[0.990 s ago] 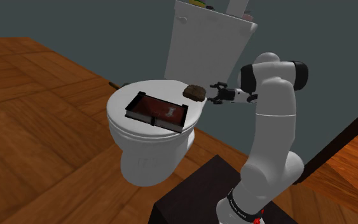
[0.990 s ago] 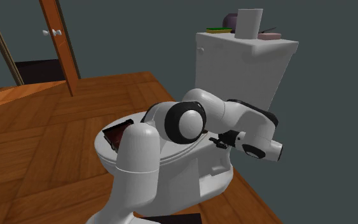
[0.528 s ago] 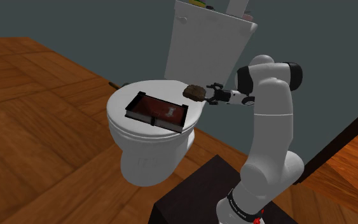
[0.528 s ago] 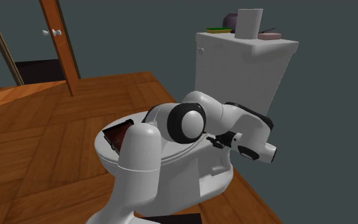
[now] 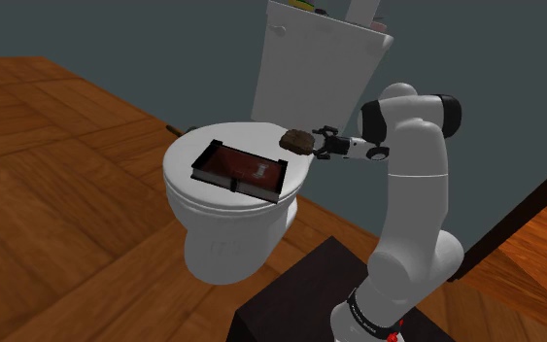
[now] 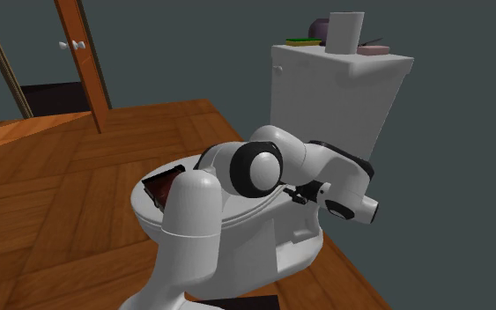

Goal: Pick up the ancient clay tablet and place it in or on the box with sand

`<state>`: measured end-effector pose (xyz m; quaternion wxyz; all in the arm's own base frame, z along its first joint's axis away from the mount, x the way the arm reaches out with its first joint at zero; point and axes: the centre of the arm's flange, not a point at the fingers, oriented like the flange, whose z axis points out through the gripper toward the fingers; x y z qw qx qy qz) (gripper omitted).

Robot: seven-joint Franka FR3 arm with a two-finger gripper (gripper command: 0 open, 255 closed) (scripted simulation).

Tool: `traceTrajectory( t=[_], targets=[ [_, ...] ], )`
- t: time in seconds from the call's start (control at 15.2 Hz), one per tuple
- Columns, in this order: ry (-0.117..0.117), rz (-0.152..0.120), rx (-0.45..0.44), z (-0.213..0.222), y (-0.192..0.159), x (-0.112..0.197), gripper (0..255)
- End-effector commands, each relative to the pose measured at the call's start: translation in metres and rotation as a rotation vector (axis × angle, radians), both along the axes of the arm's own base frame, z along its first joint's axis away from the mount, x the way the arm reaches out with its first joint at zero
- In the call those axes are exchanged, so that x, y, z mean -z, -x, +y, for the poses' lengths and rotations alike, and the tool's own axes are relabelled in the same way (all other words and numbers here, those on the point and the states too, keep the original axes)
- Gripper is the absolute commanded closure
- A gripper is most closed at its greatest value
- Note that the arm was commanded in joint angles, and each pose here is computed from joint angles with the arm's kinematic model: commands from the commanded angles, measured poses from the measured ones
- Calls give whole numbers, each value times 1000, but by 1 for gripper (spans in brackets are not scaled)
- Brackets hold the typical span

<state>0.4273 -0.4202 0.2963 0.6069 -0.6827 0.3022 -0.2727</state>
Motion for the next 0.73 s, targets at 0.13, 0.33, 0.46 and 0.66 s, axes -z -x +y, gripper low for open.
traceTrajectory(
  t=[0.13, 0.33, 0.46, 0.66],
  targets=[
    [0, 0, 0, 0, 0, 0, 255],
    [0, 0, 0, 0, 0, 0, 255],
    [0, 0, 0, 0, 0, 0, 255],
    [0, 0, 0, 0, 0, 0, 255]
  ],
)
